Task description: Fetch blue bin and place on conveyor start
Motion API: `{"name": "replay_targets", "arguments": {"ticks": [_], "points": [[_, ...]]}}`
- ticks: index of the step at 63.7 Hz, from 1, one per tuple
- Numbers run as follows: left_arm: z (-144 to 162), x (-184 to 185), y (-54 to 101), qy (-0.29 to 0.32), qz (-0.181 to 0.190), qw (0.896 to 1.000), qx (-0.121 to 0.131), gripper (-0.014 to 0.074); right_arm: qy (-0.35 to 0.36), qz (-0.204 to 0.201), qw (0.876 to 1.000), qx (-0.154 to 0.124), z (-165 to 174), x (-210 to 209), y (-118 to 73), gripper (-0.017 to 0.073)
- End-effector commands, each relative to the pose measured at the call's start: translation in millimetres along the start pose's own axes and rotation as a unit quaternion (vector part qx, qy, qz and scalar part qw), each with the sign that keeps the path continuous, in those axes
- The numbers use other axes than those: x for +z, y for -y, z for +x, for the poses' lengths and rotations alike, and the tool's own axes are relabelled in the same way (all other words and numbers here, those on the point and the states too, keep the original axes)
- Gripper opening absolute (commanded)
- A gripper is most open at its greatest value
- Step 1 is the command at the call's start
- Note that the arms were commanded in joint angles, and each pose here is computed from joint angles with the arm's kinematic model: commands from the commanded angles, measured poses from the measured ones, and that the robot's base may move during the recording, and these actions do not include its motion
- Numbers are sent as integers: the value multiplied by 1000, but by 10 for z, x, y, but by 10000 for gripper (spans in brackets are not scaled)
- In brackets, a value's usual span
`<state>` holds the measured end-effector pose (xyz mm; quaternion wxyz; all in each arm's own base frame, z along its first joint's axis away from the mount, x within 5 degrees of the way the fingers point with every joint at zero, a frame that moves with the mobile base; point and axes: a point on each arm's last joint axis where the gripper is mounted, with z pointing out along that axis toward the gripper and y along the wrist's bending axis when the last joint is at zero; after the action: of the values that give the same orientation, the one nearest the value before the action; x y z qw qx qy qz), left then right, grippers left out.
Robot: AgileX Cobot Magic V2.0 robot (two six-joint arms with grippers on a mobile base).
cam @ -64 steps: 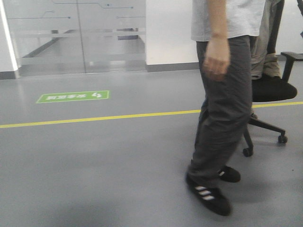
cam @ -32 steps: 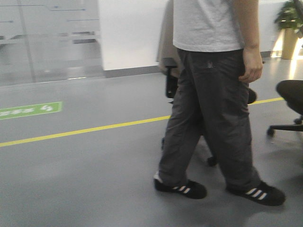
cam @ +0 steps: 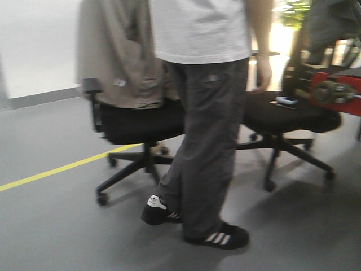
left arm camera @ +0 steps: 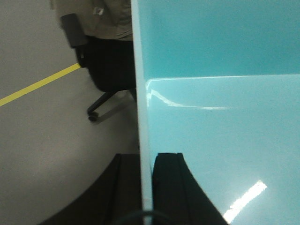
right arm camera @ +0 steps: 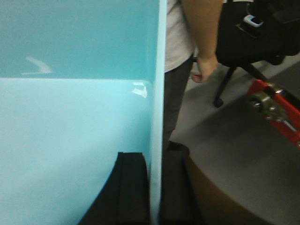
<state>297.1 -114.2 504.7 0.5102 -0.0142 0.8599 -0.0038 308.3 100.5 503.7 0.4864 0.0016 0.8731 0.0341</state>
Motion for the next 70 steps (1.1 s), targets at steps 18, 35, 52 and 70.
{"name": "replay_targets", "arguments": {"ticks": [18,35,52,70], "points": [[-65,-94,4,28,15,999,-3,-111,27,-8,1000,-4,-54,-72,0,-162],[-65,-94,4,28,15,999,-3,-111,27,-8,1000,-4,-54,-72,0,-162],[-65,-94,4,28,15,999,-3,-111,27,-8,1000,-4,-54,-72,0,-162],[-65,-94,4,28,15,999,-3,-111,29,-9,1000,-4,-57,-72,-1,-162]]}}
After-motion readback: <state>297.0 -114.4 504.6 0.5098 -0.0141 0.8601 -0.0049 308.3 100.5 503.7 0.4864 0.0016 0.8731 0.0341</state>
